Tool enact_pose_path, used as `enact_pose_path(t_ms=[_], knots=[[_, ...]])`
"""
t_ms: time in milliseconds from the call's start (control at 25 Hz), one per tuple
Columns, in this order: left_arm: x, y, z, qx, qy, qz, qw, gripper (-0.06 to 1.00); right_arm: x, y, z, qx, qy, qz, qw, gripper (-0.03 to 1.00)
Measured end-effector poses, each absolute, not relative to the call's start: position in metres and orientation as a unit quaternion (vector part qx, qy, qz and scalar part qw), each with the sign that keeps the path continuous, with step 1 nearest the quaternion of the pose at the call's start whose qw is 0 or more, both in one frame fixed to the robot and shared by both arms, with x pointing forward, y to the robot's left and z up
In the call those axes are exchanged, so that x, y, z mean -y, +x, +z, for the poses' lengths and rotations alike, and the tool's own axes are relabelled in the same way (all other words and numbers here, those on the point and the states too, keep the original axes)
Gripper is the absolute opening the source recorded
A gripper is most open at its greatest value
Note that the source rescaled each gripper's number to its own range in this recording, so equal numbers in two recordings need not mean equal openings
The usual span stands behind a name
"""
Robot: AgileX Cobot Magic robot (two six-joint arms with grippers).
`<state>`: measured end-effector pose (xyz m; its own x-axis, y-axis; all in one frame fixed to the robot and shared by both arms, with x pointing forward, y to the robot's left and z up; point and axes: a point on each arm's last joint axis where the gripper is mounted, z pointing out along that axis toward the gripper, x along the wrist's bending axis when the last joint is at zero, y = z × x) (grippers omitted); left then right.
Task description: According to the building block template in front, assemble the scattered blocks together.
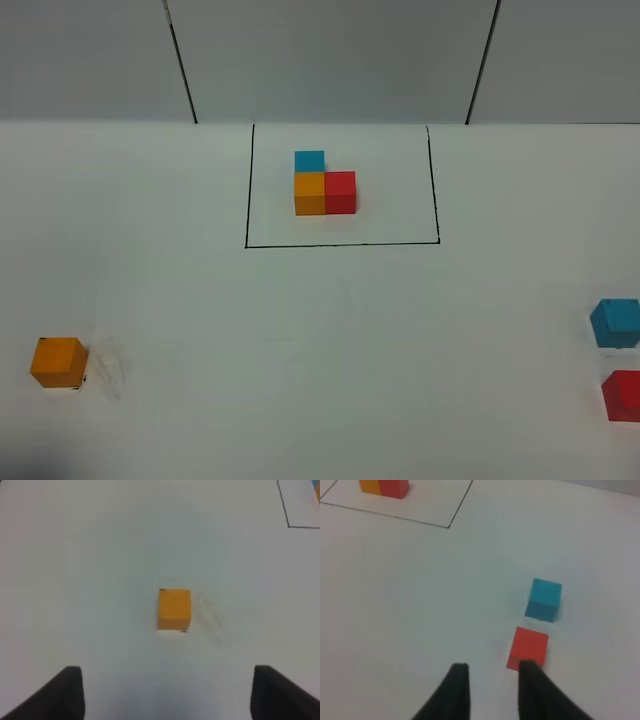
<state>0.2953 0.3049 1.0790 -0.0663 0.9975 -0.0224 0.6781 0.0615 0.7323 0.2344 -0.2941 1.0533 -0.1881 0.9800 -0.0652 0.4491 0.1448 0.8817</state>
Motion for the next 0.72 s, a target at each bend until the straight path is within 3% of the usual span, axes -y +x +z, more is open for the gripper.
enact_pose_path(t_ms=[240, 720], knots=[[-0.301, 0.373, 1.072, -0.704, 0.641, 0.219, 0.212, 0.5, 0.294, 0.234, 1.053, -0.671, 0.533, 0.379, 0.35, 0.0], [-0.295, 0.46, 0.993, -0.724, 0.667, 0.128, 0.121, 0.5, 0.294, 0.234, 1.053, -0.671, 0.533, 0.379, 0.35, 0.0]])
